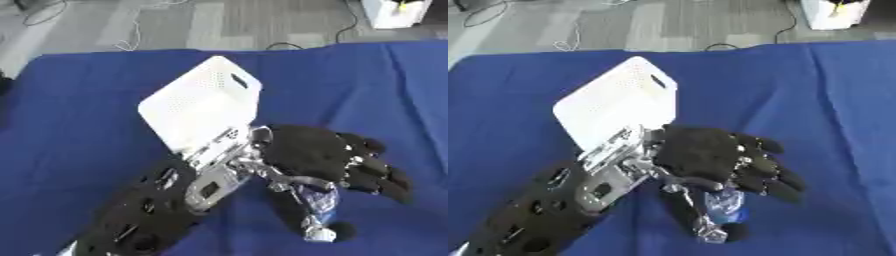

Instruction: Pick up objects on the table and place them in the box.

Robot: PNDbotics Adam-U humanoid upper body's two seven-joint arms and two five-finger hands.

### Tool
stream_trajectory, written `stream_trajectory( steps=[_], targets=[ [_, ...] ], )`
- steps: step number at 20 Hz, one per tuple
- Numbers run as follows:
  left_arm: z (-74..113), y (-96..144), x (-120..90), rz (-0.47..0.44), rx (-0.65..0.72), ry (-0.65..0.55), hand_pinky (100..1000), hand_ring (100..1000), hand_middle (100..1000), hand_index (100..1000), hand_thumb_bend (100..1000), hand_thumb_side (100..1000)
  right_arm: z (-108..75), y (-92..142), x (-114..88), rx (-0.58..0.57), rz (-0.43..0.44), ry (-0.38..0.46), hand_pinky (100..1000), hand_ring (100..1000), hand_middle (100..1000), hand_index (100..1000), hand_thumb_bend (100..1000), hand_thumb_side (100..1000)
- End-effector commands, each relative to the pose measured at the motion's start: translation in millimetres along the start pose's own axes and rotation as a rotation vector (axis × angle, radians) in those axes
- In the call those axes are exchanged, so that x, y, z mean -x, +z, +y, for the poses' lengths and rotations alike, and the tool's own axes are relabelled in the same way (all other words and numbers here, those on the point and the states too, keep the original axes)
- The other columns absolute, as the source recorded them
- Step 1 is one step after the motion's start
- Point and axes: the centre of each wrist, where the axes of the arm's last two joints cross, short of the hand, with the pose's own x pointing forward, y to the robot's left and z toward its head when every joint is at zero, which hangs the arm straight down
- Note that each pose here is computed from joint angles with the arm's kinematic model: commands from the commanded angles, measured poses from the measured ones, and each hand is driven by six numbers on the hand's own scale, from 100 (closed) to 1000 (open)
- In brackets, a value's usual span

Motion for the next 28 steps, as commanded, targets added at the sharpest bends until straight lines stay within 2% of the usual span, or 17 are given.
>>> stream_trajectory(
  steps=[1,4,11,20,28],
  targets=[
    [15.0,4,2,-0.018,0.04,-0.101,1000,889,933,930,100,497,-2.4,-9,-4,-0.012,-0.033,0.006,886,817,840,876,100,951],
    [7.4,5,6,0.001,0.058,-0.116,1000,890,933,930,100,502,-2.1,-8,-4,-0.01,-0.032,0.005,886,818,840,876,100,952],
    [-23.5,15,18,0.058,0.102,-0.096,1000,886,936,934,100,565,-0.7,-8,-4,-0.007,-0.031,-0.002,889,819,841,877,100,958],
    [-56.5,27,26,0.121,0.125,-0.035,1000,870,940,947,100,626,0.4,-7,-4,-0.004,-0.029,-0.009,890,820,841,878,100,961],
    [-73.2,33,27,0.153,0.123,0.032,1000,855,941,957,100,640,0.7,-7,-4,-0.003,-0.03,-0.012,891,820,841,878,100,961]
  ],
)
